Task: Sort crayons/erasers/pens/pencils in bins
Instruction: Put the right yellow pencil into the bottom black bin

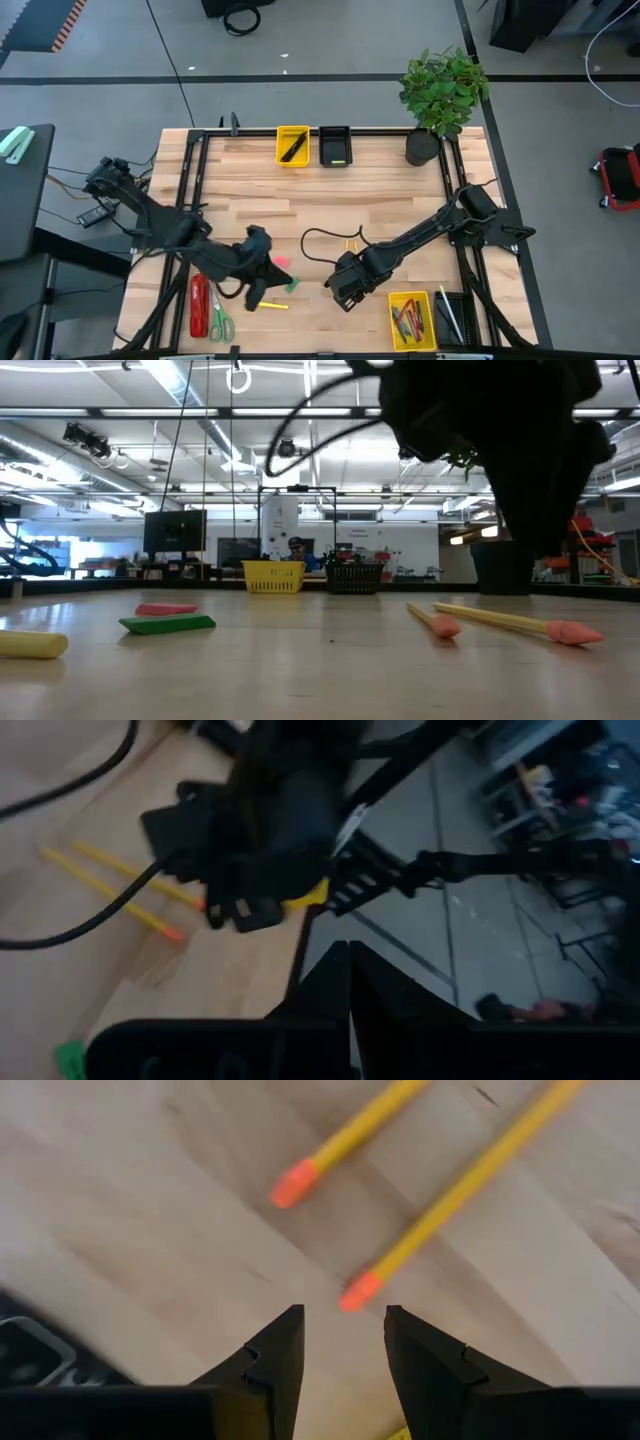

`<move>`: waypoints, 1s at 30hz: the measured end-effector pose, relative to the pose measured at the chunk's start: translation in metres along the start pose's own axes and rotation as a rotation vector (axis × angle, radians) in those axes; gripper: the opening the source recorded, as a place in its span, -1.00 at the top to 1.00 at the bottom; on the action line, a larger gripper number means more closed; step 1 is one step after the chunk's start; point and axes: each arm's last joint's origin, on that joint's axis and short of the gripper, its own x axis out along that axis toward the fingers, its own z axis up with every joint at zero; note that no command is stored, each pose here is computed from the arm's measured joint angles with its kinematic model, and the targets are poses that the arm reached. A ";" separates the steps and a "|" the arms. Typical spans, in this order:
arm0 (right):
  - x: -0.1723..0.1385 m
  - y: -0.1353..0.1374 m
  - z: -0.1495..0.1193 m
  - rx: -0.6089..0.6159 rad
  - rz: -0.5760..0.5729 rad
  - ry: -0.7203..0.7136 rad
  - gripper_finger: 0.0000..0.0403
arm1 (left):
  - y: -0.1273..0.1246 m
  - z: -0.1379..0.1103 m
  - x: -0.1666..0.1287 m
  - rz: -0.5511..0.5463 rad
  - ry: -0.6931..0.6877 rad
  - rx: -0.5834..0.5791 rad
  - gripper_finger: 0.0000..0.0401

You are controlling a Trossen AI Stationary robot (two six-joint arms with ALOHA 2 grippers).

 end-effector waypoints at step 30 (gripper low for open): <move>0.038 -0.023 0.004 0.460 0.014 0.028 0.48 | 0.016 0.035 -0.130 -0.171 -0.089 0.299 0.86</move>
